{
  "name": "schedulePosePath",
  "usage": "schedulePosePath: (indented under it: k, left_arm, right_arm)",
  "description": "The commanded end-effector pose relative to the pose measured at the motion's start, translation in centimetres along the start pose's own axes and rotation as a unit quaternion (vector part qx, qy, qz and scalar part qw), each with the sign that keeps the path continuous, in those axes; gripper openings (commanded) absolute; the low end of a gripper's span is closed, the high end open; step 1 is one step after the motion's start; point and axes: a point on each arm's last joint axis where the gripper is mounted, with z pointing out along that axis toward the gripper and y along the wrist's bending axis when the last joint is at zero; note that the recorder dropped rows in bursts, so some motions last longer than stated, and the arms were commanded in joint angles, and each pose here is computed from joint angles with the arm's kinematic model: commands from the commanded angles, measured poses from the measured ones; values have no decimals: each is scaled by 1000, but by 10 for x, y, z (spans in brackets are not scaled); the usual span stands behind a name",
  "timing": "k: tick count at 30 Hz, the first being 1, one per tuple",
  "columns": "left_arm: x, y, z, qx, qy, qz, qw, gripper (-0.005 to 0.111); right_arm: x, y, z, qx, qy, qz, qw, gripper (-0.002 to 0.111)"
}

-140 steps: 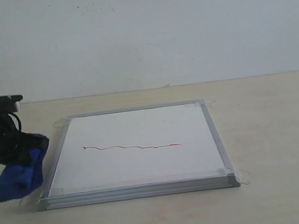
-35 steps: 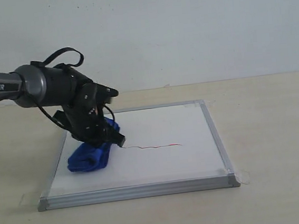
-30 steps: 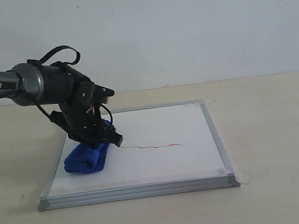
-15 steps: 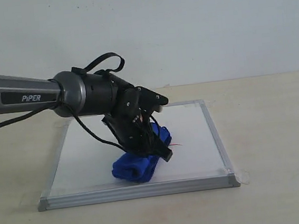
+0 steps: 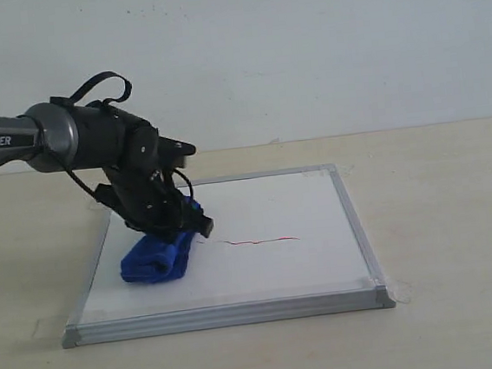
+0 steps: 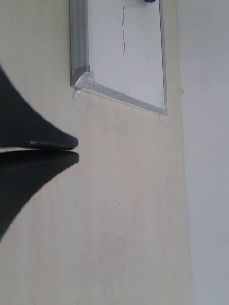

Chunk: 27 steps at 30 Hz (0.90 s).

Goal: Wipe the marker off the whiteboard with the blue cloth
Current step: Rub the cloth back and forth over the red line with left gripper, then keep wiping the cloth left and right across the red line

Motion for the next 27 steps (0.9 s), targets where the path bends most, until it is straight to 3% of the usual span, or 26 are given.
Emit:
schedulePosePath:
  k: [1,3,5,7,8,9,10,12,13,15,17,19,20,23,27]
  left_arm:
    - [9,-75,4,85,9,94,992,4]
    - [9,-79,3,71,4,122,990,4]
    - [8,-70,4,52,5,123,991,4]
    - [6,-47,8,12,9,108,994,4]
    - [5,-16,11,-29,15,64,997,4]
    - [5,-4,12,-40,19,47,998,4]
    - [7,20,13,-48,36,12,998,4]
    - [8,31,13,-43,45,-12,998,4]
    - [8,27,14,-36,44,-11,998,4]
    - [4,1,18,8,24,2,1000,4]
    - [2,-49,21,63,10,64,996,4]
    - [2,-77,15,73,3,113,991,4]
    - [0,-80,13,67,0,128,990,4]
    - [-7,-59,10,23,2,104,994,4]
    - [-4,-3,16,-27,42,32,998,4]
  right_arm:
    - [-2,0,0,0,-9,0,1000,0]
    - [-2,0,0,0,-9,0,1000,0]
    - [-2,0,0,0,-9,0,1000,0]
    - [-2,0,0,0,-9,0,1000,0]
    - [-2,0,0,0,-9,0,1000,0]
    - [-2,0,0,0,-9,0,1000,0]
    - [-2,0,0,0,-9,0,1000,0]
    - [-2,0,0,0,-9,0,1000,0]
    - [-2,0,0,0,-9,0,1000,0]
    - [-2,0,0,0,-9,0,1000,0]
    - [-2,0,0,0,-9,0,1000,0]
    - [-2,0,0,0,-9,0,1000,0]
    - [-2,0,0,0,-9,0,1000,0]
    - [-2,0,0,0,-9,0,1000,0]
    - [-2,0,0,0,-9,0,1000,0]
